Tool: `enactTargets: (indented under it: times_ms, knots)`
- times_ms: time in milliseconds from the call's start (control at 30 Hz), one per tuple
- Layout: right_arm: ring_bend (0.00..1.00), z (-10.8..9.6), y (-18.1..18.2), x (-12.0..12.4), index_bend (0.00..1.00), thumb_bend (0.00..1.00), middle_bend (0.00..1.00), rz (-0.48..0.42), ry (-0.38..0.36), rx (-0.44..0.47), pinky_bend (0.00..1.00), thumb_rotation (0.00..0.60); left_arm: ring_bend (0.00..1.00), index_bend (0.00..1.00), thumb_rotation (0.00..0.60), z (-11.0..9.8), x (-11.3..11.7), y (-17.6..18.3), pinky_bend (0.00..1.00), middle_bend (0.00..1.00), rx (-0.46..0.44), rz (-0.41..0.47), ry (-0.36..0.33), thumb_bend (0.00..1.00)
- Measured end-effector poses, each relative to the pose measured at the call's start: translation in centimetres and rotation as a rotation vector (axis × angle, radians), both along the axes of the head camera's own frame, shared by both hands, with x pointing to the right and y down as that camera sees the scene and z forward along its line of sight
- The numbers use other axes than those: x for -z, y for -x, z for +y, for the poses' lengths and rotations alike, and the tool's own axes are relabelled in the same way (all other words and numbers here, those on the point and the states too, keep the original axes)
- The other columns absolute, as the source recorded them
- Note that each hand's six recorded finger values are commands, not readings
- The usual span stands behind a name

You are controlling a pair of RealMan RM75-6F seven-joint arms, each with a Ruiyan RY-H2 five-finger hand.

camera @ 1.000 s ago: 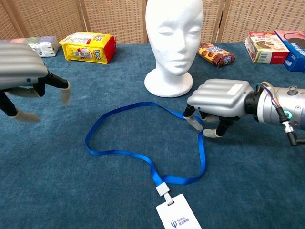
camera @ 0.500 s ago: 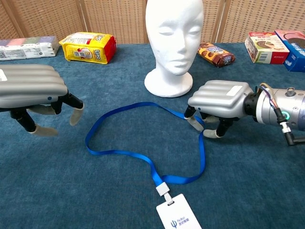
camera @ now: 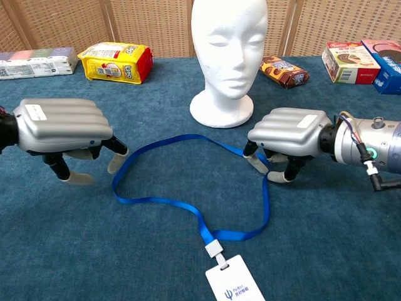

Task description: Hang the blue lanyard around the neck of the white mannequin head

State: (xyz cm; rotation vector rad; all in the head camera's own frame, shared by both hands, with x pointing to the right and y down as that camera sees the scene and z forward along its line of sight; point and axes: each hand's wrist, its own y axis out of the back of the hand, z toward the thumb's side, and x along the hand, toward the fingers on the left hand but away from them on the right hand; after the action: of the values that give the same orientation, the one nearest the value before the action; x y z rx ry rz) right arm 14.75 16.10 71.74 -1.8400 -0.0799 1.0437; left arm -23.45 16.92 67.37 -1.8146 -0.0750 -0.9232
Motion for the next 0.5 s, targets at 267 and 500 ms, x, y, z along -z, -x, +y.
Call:
enactTargets:
  times_ms: [267,500]
  knots:
    - [1.0,-0.1,-0.1,-0.3,0.63,0.44,1.0,0.006,0.006,-0.008,1.0,0.6,1.0,0.47,0.6,0.0,-1.3,-1.0,0.89,0.99,-0.015,-0.016,0.005,0.3]
    - [1.0,-0.1,-0.3,-0.6,0.63,0.44,1.0,0.013,0.01,-0.013,1.0,0.6,1.0,0.47,0.6,-0.2,-2.1,-1.8,0.89,0.99,-0.008,-0.016,0.008,0.3]
